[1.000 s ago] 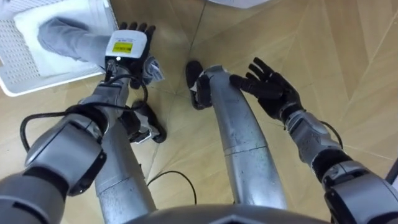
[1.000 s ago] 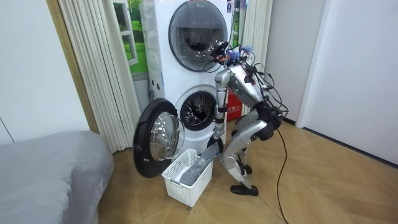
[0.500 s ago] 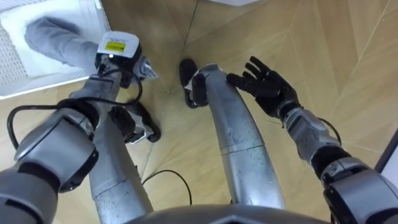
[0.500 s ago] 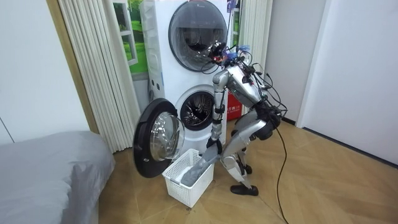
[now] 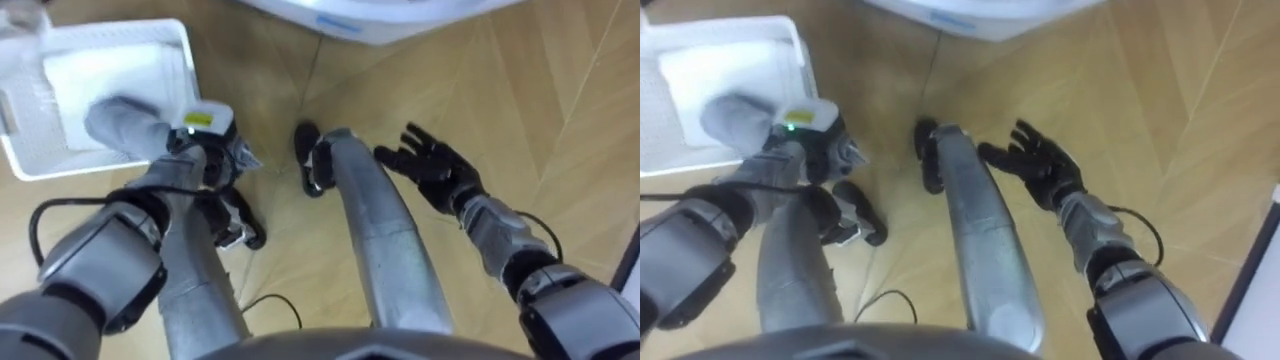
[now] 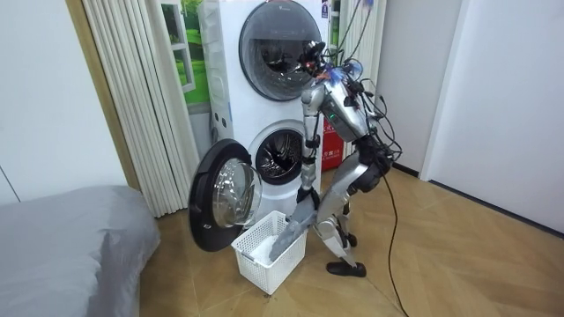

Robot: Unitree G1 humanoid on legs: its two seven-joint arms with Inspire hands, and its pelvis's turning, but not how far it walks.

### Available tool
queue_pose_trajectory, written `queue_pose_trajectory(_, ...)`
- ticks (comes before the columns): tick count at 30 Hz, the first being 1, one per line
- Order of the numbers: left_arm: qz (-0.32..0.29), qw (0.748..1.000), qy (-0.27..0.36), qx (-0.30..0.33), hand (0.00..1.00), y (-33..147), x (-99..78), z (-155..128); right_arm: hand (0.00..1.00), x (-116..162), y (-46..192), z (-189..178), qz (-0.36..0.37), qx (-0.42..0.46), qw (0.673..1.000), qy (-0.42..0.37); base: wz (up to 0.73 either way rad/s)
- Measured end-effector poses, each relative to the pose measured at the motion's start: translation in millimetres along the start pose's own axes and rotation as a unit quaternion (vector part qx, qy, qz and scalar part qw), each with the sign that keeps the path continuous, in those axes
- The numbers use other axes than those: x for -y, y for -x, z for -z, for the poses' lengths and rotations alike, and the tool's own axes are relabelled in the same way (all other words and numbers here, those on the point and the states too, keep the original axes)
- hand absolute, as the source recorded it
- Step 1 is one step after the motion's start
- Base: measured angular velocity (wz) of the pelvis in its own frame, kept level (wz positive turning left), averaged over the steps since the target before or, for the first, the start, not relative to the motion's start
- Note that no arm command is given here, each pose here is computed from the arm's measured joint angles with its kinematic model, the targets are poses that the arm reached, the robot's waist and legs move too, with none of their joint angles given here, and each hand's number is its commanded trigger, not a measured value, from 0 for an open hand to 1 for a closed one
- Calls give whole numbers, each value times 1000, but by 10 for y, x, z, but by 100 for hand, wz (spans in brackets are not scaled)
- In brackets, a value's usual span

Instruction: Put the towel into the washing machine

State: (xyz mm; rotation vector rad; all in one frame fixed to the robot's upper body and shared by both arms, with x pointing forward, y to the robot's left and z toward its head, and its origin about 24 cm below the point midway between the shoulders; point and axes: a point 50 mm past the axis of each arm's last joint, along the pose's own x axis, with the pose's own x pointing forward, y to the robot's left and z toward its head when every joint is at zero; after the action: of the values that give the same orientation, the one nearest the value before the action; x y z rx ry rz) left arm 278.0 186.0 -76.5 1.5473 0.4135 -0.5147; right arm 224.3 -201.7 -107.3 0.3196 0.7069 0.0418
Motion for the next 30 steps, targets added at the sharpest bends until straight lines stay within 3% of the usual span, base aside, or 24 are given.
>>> queue_pose_trajectory(9, -17, 997, 72, 4, 100, 12, 1, -4, 0, 100, 80, 218, 30, -45, 998, 35, -4)
queue_pose_trajectory(14, -63, 992, 111, -9, 100, 14, -62, 25, 0, 140, 94, 233, 42, -56, 995, 66, 9)
queue_pose_trajectory(17, -121, 982, 143, -2, 100, 2, -214, 10, 0, 166, 110, 237, 44, -58, 994, 81, 20)
queue_pose_trajectory(20, -187, 964, 191, 5, 100, 2, -400, -6, 0, 168, 111, 238, 46, -60, 992, 106, 7)
queue_pose_trajectory(25, -266, 903, 335, 37, 100, 31, -723, -131, 0, 103, 83, 207, 38, -59, 980, 186, 11)
queue_pose_trajectory(30, -240, 832, 496, 68, 100, 67, -687, -309, 0, -12, 36, 158, 19, -47, 972, 230, 3)
